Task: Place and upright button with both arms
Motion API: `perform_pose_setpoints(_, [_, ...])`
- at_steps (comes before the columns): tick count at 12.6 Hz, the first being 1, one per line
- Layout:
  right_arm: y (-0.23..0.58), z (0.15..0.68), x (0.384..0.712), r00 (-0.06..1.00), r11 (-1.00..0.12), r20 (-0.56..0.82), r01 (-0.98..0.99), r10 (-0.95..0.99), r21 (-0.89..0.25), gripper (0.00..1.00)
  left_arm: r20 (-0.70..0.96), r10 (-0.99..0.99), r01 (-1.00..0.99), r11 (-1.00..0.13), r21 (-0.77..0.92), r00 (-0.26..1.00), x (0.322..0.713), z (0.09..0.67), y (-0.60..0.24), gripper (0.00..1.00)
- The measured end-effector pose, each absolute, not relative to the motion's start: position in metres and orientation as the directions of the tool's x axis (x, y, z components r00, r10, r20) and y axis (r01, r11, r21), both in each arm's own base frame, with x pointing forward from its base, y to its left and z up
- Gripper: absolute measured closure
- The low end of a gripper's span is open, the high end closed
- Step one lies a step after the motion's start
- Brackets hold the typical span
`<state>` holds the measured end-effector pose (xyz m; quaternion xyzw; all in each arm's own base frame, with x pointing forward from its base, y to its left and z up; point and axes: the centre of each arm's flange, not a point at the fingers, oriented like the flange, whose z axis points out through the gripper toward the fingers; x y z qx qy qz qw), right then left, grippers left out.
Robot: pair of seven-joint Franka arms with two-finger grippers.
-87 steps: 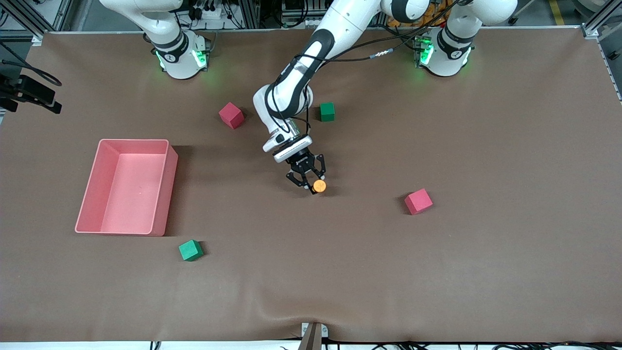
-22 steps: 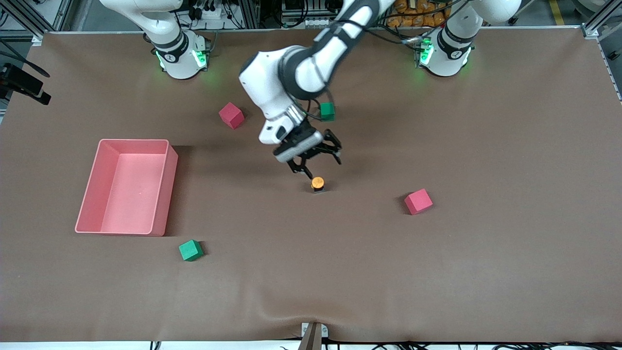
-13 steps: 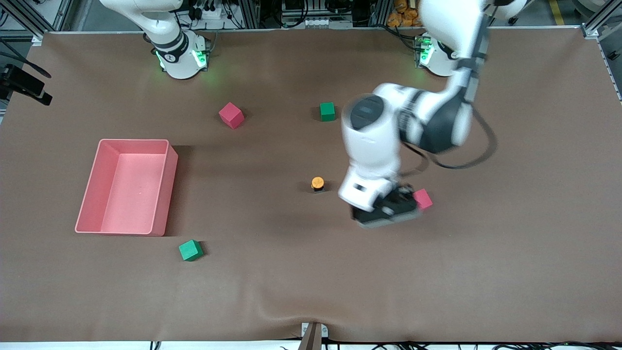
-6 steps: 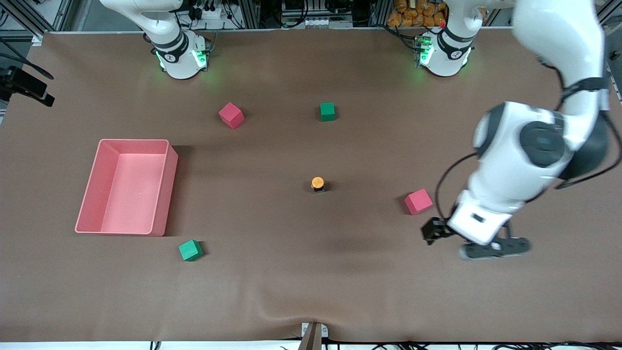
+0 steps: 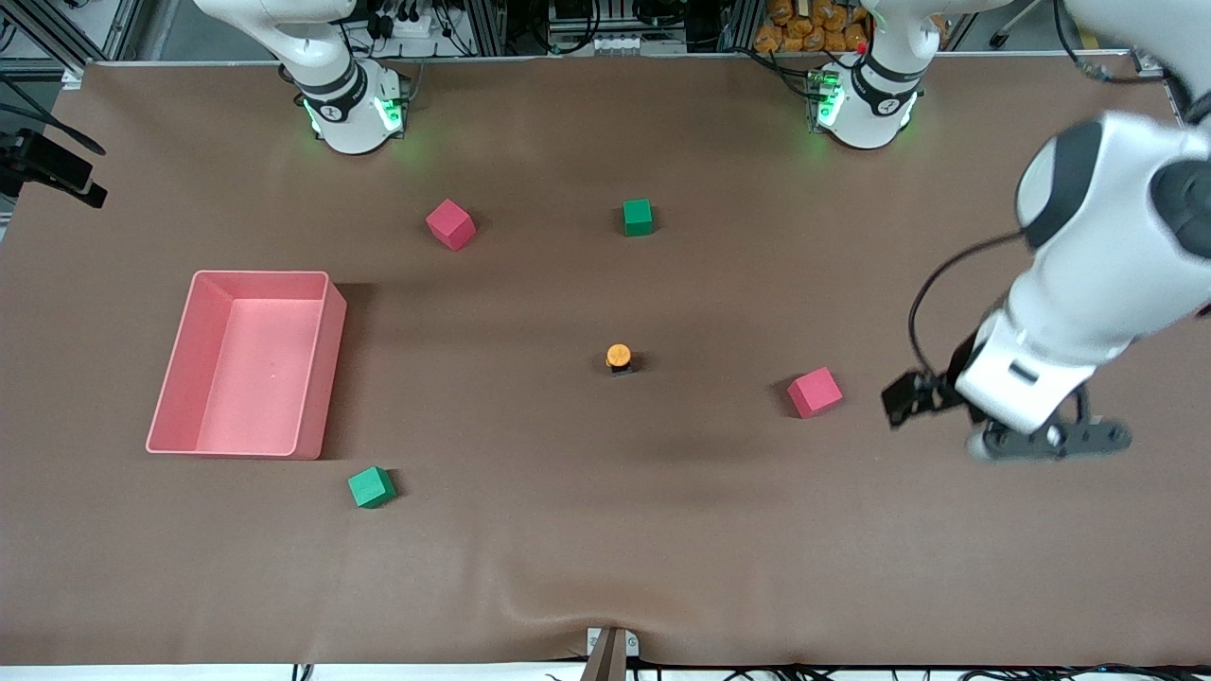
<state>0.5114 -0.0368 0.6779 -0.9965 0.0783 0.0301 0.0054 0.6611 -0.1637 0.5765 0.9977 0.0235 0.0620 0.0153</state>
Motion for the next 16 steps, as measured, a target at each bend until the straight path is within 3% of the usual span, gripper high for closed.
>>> perform_pose_setpoints(4, [-0.037,0.678,0.512,0.986,-0.988,-0.061,-0.156,-0.156,-0.006,0.0,0.08,-0.002,-0.005,-0.999,0.047,0.997,0.619,0.64,-0.091,0.0])
perform_pose_setpoints(8, [-0.037,0.678,0.512,0.986,-0.988,-0.062,-0.156,-0.156,-0.006,0.0,0.039,-0.013,-0.014,-1.0,0.025,0.999,0.593,0.657,-0.047,0.0])
perform_pose_setpoints(11, [-0.037,0.677,0.512,0.986,-0.988,-0.063,-0.156,-0.156,-0.006,0.0,0.018,0.003,0.003,-1.0,0.021,1.0,0.551,0.672,-0.023,0.0])
perform_pose_setpoints(16, [-0.037,0.677,0.512,0.986,-0.988,-0.064,-0.156,-0.156,-0.006,0.0,-0.002,-0.009,-0.009,-1.0,0.019,1.0,0.538,0.646,-0.016,0.0])
